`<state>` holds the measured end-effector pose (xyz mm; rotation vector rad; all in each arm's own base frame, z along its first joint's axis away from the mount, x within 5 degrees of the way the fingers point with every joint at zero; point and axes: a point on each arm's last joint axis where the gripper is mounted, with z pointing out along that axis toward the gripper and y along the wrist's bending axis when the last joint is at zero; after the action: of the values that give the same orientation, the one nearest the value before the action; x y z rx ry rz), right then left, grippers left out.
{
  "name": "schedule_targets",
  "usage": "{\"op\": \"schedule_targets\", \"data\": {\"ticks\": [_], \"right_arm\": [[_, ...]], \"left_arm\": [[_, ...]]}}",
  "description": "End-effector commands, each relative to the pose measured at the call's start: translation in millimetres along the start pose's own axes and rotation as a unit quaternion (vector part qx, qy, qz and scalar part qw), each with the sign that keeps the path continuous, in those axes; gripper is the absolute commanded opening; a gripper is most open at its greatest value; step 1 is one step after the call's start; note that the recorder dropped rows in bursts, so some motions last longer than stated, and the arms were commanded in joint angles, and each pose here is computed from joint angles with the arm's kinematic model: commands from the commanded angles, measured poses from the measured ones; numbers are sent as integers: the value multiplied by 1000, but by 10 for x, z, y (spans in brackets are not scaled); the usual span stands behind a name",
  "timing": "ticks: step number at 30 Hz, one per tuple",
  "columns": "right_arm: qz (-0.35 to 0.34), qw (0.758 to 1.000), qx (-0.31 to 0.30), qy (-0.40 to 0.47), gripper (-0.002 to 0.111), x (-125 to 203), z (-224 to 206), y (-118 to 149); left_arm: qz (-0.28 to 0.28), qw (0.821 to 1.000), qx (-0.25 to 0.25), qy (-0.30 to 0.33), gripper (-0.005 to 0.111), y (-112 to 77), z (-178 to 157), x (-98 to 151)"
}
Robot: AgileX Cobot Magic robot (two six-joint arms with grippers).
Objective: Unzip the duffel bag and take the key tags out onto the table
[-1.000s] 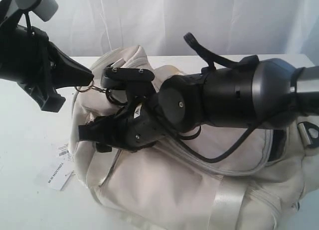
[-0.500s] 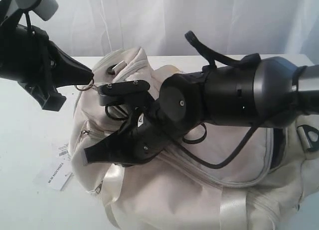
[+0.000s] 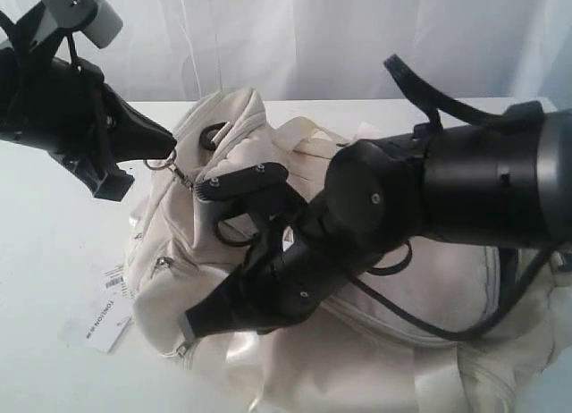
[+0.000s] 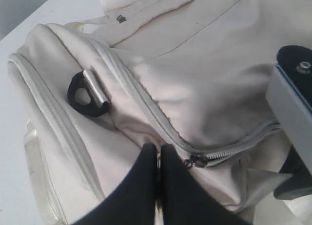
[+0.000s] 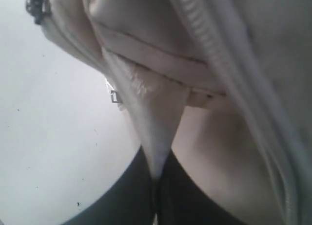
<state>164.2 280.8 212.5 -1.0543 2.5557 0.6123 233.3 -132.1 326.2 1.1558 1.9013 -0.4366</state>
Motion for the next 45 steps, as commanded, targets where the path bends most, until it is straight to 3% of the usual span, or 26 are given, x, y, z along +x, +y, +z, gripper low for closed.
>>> {"op": "schedule_targets", "data": {"ticks": [1,10,24,27,32,40,45], "right_arm": [[-10,998,12,55,0,290,-18,-84],[-26,995,38,87,0,515,-110,-164],[-20,965,207,158,0,897,-251,-523],[-15,971,197,137,0,886,-268,-503],[-30,990,125,54,2,731,-310,-358],[-40,999,27,-4,45,474,-612,-78],[-80,994,4,-71,47,392,-946,24]], "left_arm": [[-5,1000,1,-9,0,-2,-25,-30],[-5,1000,0,-9,0,1,-25,-31],[-5,1000,0,-9,0,1,-25,-31],[-6,1000,-1,-11,0,3,-25,-33],[-9,999,18,-44,0,-32,-29,-93],[3,993,81,-80,0,-111,-62,-234],[4,993,87,-80,0,-87,-41,-271]]}}
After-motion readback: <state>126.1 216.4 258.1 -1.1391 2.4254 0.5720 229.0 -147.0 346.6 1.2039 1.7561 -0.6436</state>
